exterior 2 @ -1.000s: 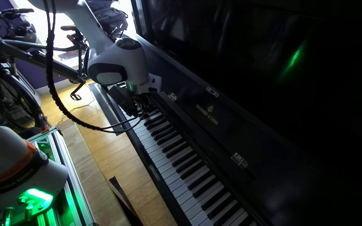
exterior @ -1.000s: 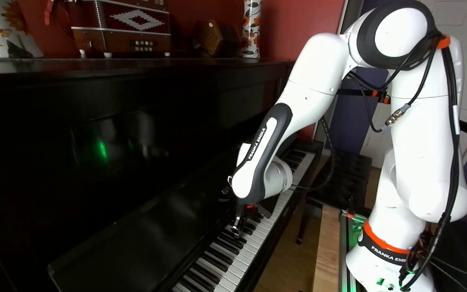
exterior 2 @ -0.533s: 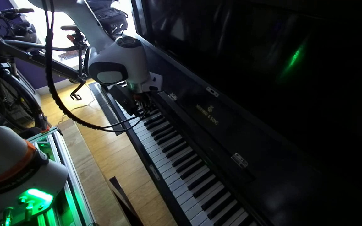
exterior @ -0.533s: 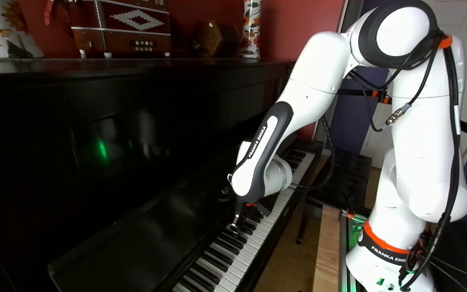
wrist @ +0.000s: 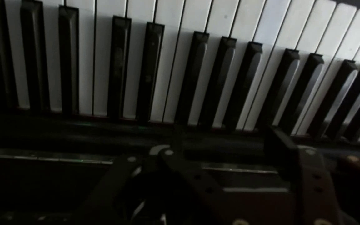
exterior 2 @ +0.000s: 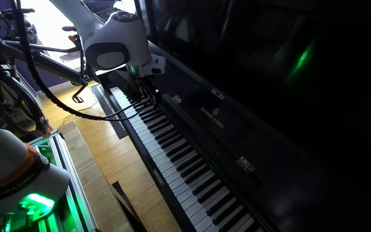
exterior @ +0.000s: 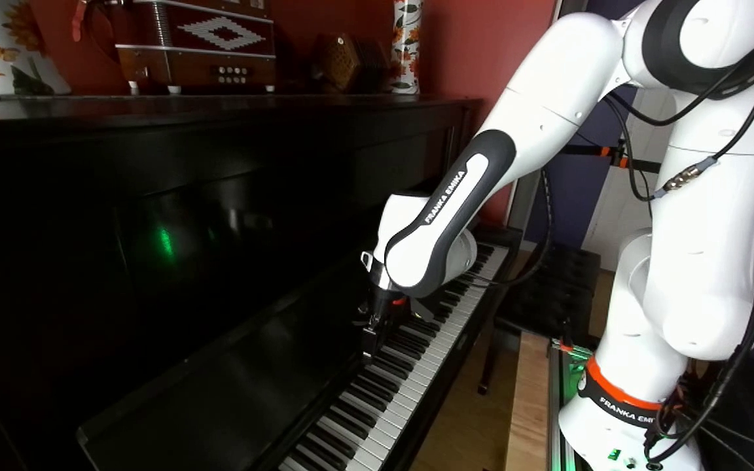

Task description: Press the middle black key on the piano

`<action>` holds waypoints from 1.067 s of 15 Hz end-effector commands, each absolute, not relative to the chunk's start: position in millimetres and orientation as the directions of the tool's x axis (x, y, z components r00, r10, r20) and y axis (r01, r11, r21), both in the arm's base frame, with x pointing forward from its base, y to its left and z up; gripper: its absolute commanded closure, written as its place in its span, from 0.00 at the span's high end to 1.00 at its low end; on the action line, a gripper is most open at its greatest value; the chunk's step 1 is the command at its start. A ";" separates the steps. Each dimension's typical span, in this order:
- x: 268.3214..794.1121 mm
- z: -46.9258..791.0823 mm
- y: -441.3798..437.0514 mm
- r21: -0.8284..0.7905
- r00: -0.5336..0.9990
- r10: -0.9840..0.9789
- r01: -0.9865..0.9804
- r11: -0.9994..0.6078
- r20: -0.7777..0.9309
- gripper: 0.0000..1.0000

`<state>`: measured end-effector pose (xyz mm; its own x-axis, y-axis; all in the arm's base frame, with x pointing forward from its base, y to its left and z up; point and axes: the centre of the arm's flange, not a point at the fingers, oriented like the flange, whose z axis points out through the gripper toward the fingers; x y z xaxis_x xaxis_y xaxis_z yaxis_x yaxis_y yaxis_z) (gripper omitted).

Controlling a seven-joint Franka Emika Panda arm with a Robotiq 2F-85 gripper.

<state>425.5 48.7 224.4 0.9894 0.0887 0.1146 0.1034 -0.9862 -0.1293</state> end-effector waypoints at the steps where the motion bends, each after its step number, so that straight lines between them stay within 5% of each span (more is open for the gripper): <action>1: 410.2 278.2 56.5 -0.090 0.998 0.035 0.039 -0.995 0.045 1.00; 16: 376.8 420.1 40.9 -0.024 0.984 -0.180 -0.180 -0.983 0.000 1.00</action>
